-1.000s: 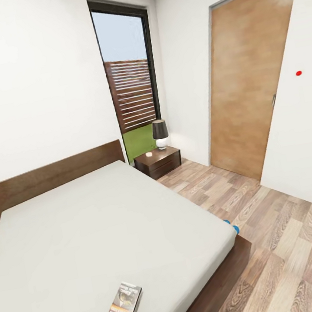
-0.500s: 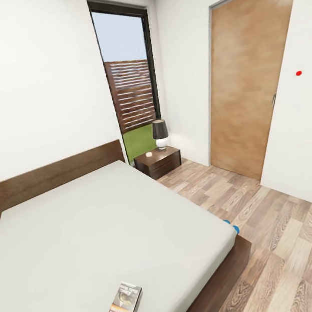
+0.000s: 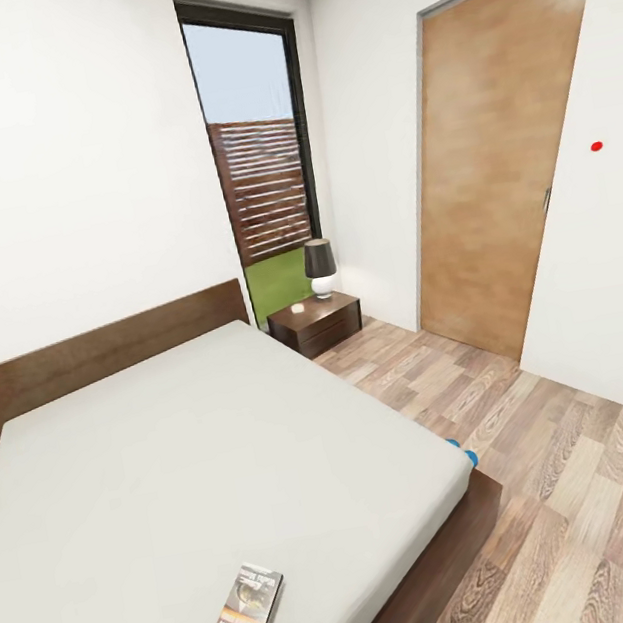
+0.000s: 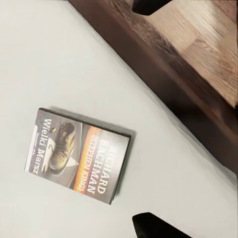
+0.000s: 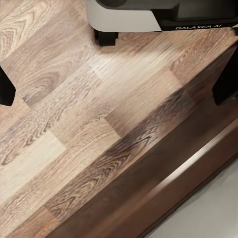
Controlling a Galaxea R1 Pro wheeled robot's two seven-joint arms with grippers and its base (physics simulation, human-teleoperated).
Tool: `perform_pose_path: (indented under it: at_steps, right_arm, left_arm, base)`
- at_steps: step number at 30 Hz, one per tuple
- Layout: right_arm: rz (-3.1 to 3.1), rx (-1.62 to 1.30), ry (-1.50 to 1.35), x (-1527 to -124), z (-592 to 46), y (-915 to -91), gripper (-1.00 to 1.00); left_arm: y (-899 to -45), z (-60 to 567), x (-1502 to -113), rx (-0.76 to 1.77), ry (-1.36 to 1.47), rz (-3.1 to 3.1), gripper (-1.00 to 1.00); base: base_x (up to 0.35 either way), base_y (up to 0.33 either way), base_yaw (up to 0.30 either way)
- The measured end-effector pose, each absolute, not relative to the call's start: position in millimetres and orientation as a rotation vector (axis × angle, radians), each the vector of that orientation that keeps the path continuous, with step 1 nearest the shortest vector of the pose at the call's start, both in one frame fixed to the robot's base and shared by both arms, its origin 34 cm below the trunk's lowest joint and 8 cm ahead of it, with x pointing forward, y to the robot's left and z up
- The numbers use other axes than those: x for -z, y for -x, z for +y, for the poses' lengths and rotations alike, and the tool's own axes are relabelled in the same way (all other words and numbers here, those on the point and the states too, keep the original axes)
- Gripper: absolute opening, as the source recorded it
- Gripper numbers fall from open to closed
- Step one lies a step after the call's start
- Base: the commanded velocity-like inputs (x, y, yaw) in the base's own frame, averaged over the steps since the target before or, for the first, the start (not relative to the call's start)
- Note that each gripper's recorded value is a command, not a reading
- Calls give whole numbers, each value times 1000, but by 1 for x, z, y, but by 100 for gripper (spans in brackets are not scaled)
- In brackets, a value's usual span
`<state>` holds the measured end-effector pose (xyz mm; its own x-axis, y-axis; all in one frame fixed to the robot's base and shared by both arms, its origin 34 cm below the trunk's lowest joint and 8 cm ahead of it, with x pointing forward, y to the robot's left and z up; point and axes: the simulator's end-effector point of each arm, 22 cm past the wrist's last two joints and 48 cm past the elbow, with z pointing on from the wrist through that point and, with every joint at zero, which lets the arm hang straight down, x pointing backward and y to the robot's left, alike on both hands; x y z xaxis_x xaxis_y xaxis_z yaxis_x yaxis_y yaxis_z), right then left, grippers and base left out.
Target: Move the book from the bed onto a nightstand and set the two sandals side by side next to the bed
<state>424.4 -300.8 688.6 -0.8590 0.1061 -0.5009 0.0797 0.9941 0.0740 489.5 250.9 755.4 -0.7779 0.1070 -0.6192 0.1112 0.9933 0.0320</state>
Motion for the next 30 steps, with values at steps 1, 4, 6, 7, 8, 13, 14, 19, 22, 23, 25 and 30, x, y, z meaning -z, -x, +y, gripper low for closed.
perform_pose_path:
  at_steps: [1, 4, 6, 7, 8, 13, 14, 19, 22, 23, 25, 30]
  right_arm:
    - [2609, -68, -131, -689, -301, -424, 100]
    - [2609, -68, -131, -689, -301, -424, 100]
    - [2609, -68, -131, -689, -301, -424, 100]
    - [2609, -68, -131, -689, -301, -424, 100]
    - [2609, -68, -131, -689, -301, -424, 100]
    - [2609, -68, -130, -689, -301, -424, 100]
    - [2609, -68, -130, -689, -301, -424, 100]
    - [2609, -68, -131, -689, -301, -424, 100]
    - [2609, -68, -131, -689, -301, -424, 100]
    - [2609, -68, -131, -689, -301, -424, 100]
    - [2609, -68, -131, -689, -301, -424, 100]
    - [2609, -68, -131, -689, -301, -424, 100]
  left_arm:
    - [-493, 253, -759, -4, -151, 2464, 100]
    - [-500, 258, -766, -35, -146, 2454, 100]
    - [-504, 261, -769, -49, -144, 2449, 100]
    - [-506, 262, -771, -54, -142, 2448, 100]
    - [-507, 263, -771, -58, -141, 2447, 100]
    - [-510, 265, -774, -68, -137, 2443, 100]
    - [-511, 265, -774, -69, -136, 2442, 100]
    - [-523, 269, -779, -84, -130, 2433, 100]
    - [-532, 281, -776, -114, -124, 2442, 100]
    - [-534, 286, -774, -127, -121, 2450, 100]
    - [-537, 292, -772, -143, -118, 2458, 100]
    - [-554, 320, -766, -207, -100, 2491, 100]
  base:
    - [0, 0, 0]
    - [0, 0, 0]
    - [0, 0, 0]
    - [0, 0, 0]
    - [0, 0, 0]
    - [0, 0, 0]
    - [0, 0, 0]
    - [0, 0, 0]
    - [0, 0, 0]
    - [0, 0, 0]
    - [0, 0, 0]
    - [0, 0, 0]
